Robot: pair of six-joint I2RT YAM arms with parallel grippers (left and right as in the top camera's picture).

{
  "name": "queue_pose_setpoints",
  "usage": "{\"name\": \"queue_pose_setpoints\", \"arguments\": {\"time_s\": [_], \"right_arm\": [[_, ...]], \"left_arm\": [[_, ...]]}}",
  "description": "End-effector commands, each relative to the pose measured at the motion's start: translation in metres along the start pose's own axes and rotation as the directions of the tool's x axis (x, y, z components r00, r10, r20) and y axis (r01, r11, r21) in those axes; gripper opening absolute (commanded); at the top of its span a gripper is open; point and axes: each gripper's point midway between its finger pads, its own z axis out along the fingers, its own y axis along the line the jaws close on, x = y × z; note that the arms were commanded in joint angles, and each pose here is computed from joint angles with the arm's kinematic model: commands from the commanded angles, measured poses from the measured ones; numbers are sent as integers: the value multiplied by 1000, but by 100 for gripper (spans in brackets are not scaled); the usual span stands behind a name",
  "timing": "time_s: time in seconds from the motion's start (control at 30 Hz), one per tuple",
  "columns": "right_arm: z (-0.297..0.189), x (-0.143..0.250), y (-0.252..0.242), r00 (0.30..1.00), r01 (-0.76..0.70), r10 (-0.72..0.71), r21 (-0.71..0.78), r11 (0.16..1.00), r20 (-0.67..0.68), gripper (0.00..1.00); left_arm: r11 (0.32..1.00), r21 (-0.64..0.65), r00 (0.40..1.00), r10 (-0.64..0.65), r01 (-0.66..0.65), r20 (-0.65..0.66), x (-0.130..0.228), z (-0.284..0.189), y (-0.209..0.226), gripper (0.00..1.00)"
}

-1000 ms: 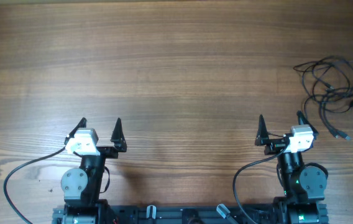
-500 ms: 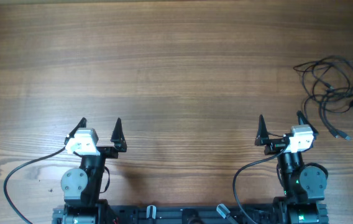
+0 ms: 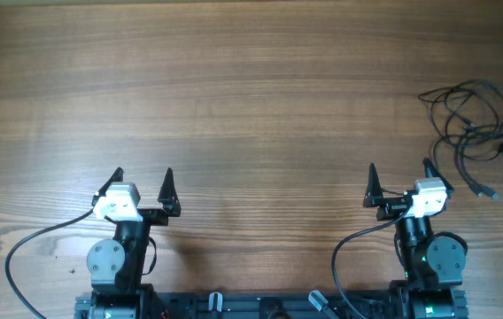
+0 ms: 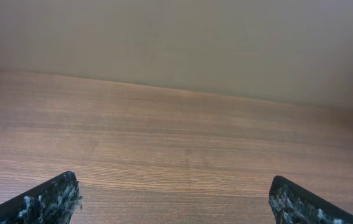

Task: Untangle cables

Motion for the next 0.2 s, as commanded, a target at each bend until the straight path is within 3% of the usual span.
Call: {"name": "queue_pose_setpoints", "arguments": {"time_s": [0.0,0.17], "right_arm": [[-1,-2,1,1000,17,-17,-10,1000,10,100],[-1,-2,1,1000,17,-17,-10,1000,11,100]], "left_arm": [[1000,-17,1000,20,-20,1,1,0,4,100],[1000,-16,1000,20,-20,1,1,0,4,100]]}}
